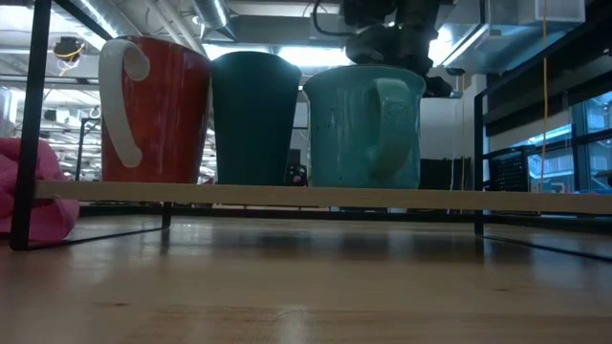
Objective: Stack small to large cups/mugs on shelf
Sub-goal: Put the wooden mug on the shelf
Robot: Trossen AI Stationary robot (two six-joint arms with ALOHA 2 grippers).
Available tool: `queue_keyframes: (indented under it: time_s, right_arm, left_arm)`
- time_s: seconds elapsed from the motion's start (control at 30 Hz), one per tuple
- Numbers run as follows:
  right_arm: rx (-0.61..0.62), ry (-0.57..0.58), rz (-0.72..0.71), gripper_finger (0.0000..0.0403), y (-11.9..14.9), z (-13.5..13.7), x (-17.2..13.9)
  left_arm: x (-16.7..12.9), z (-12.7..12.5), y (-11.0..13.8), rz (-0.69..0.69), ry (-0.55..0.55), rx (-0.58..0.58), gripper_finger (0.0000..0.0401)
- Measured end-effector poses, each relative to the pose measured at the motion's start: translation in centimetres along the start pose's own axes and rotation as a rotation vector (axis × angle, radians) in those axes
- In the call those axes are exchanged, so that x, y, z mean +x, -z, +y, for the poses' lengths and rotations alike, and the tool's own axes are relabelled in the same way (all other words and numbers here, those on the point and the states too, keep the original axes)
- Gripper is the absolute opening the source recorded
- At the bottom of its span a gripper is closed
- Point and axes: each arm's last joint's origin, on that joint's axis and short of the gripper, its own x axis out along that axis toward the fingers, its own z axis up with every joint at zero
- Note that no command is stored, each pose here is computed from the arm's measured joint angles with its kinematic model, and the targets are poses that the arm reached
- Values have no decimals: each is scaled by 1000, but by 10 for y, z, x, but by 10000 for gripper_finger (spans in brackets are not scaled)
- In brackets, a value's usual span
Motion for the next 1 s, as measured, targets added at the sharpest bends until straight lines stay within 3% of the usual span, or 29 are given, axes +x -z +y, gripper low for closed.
queue_keyframes:
  time_s: [0.17,0.37,0.57,0.77,1.0]
  right_arm:
    - [0,30,35,6,5,-4,9]
    - [21,29,85,6,12,-8,21]
    - [25,14,42,6,9,-6,23]
    - [28,-35,-62,6,-3,2,12]
    - [26,-58,-93,6,-7,5,7]
  left_arm:
    - [-10,-4,1,17,6,32,22]
    - [-53,-10,-1,-1,-21,57,22]
    - [-116,-8,-12,-154,-29,56,22]
    - [-169,3,-28,-306,-117,19,22]
    - [-203,8,-38,-401,56,83,22]
